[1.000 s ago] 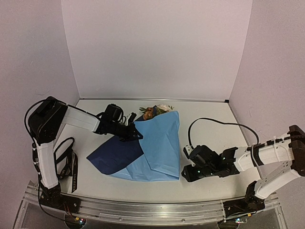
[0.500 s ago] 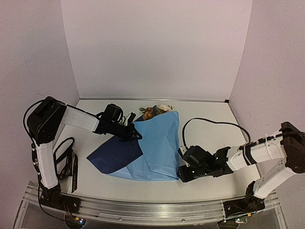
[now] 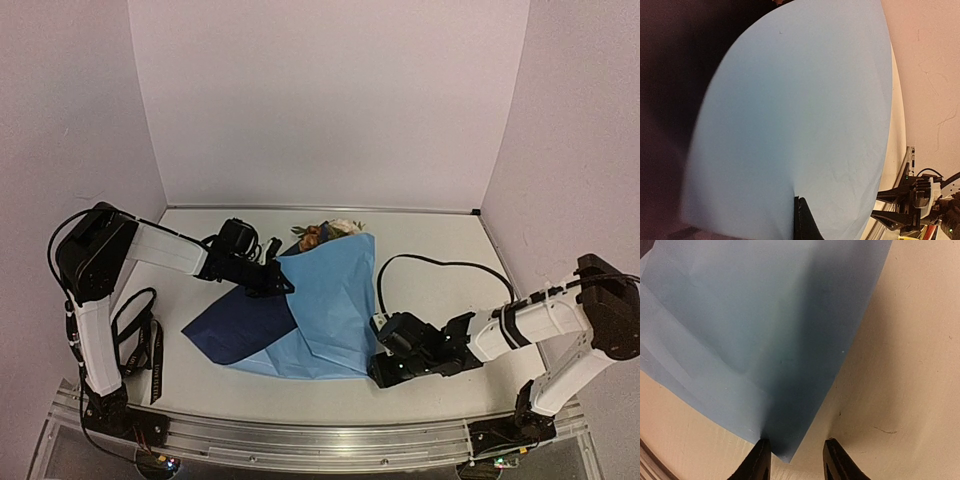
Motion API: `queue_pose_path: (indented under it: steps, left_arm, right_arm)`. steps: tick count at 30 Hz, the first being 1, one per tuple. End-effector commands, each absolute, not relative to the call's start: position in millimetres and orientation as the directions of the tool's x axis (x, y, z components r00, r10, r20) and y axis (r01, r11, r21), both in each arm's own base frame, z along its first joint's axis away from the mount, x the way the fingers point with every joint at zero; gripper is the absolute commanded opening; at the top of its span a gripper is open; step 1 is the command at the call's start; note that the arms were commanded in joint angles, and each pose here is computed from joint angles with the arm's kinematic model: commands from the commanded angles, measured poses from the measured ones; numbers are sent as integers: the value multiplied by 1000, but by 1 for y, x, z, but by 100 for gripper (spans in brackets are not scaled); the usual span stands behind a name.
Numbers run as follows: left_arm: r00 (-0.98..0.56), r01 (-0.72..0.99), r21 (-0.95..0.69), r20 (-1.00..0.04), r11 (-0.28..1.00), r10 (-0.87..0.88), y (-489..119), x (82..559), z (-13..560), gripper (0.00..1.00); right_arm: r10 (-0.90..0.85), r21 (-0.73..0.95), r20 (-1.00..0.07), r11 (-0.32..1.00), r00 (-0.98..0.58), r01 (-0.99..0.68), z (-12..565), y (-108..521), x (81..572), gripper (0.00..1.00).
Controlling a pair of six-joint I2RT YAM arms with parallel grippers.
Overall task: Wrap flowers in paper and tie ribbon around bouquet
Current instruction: Fold the one-fourth-folded wrapping paper at the center of the board.
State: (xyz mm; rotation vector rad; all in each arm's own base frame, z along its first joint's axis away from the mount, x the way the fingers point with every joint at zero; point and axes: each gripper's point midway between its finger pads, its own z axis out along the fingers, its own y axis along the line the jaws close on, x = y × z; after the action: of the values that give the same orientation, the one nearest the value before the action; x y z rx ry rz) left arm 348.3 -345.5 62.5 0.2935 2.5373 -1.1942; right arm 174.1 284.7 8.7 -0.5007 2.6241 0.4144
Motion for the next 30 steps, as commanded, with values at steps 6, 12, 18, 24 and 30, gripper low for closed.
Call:
queue_pose_path:
  steps: [6, 12, 18, 24, 30]
  left_arm:
    - [-905, 355, -702, -424, 618, 38, -344, 355, 86, 0]
    - [-902, 387, -708, -423, 591, 83, -354, 349, 86, 0]
    - [-903, 386, -704, -421, 596, 88, -356, 349, 84, 0]
    - [-900, 391, -699, -426, 599, 92, -356, 350, 84, 0]
    - [-896, 398, -689, -433, 606, 96, -355, 351, 85, 0]
  right_arm:
    - [-237, 235, -477, 893, -846, -383, 9, 282, 171, 34]
    - [-201, 330, -540, 843, -817, -425, 57, 295, 171, 35]
    - [-177, 429, -552, 778, -815, -459, 91, 319, 172, 32]
    - [-25, 594, -460, 735, -888, -328, 74, 339, 198, 13]
    - [76, 699, -350, 685, -934, -206, 33, 355, 206, 6]
